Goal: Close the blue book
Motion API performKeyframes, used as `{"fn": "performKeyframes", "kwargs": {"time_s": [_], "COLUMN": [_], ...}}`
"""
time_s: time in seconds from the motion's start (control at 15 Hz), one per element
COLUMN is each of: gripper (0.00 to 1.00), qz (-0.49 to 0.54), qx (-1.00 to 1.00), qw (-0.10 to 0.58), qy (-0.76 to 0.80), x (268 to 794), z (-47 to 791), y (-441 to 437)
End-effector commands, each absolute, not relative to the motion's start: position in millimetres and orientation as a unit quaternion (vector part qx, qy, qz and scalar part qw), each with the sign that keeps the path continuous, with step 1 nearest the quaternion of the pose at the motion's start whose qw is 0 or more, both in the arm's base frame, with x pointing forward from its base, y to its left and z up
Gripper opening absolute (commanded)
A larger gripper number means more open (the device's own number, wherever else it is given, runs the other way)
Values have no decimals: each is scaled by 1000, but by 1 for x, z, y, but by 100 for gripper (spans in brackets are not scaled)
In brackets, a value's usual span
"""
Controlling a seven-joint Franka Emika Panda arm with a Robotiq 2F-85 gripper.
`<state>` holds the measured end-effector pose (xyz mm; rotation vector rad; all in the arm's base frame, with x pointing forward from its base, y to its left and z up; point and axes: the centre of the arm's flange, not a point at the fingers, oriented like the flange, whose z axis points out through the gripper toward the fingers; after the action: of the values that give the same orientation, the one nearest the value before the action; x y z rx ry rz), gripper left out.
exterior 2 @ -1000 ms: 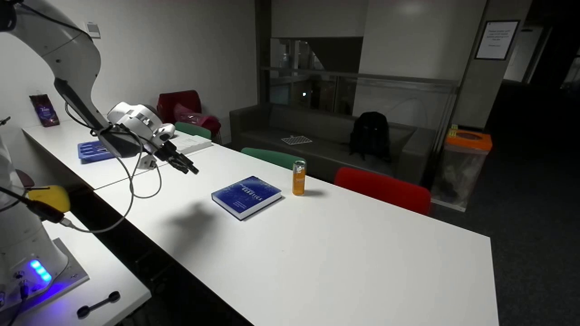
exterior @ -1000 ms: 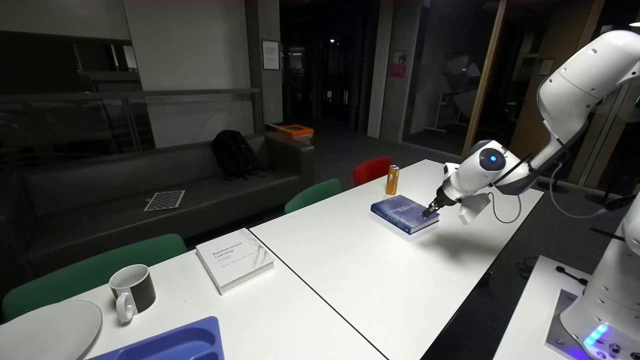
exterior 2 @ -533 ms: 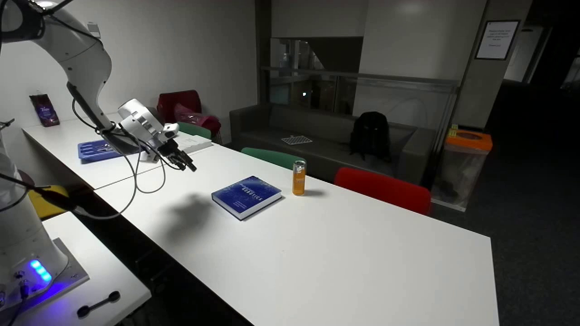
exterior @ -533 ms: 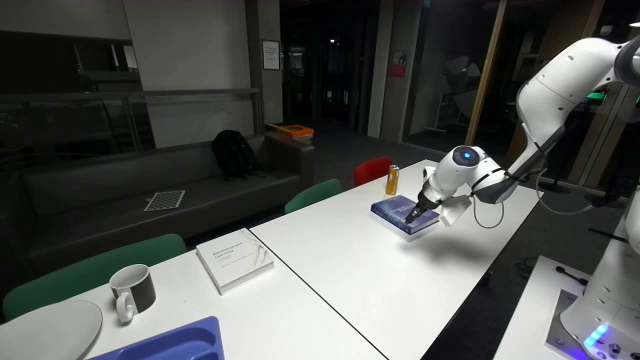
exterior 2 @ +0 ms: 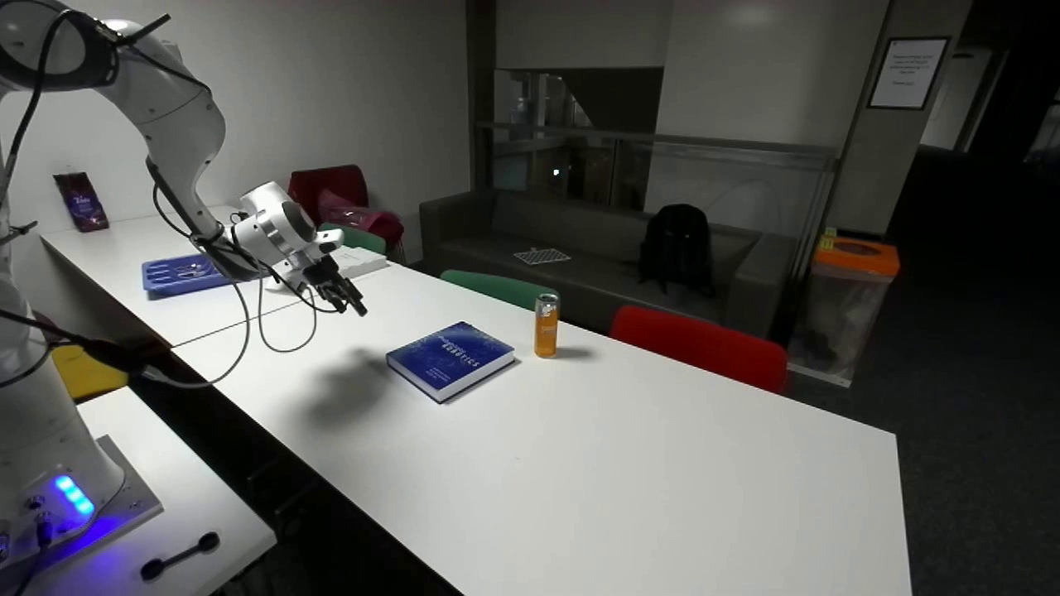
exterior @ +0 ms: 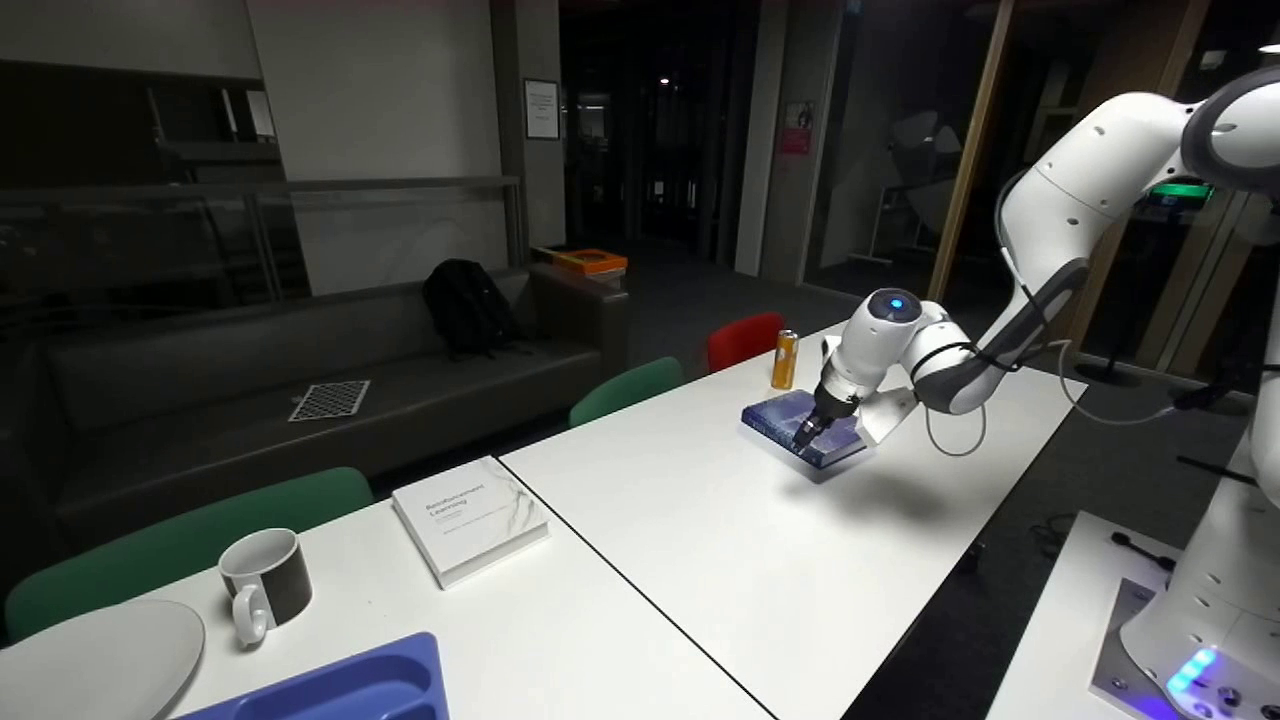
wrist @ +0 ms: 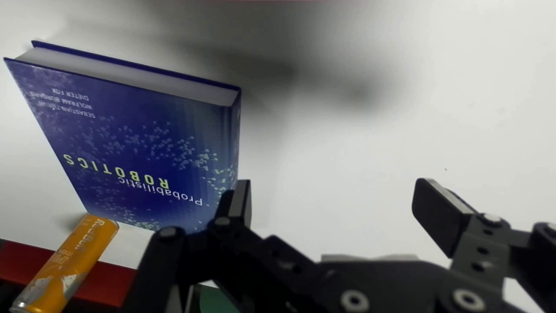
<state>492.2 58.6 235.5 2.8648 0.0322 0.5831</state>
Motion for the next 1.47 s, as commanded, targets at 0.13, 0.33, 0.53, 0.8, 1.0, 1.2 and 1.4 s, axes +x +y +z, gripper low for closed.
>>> {"fn": "performKeyframes", "kwargs": {"time_s": [0.13, 0.33, 0.53, 0.8, 1.0, 1.2, 1.4], "gripper": [100, 100, 100, 100, 100, 100, 100], "qz": [177, 170, 161, 145, 137, 141, 139], "qx": [979, 980, 982, 984, 986, 985, 985], "qw": [102, 102, 100, 98, 94, 94, 93], "qy": [22, 12, -9, -24, -26, -29, -28], "x": [531, 543, 552, 559, 561, 549, 549], "z": [233, 227, 220, 206, 198, 190, 188], "y": [55, 51, 44, 38, 36, 40, 41]}}
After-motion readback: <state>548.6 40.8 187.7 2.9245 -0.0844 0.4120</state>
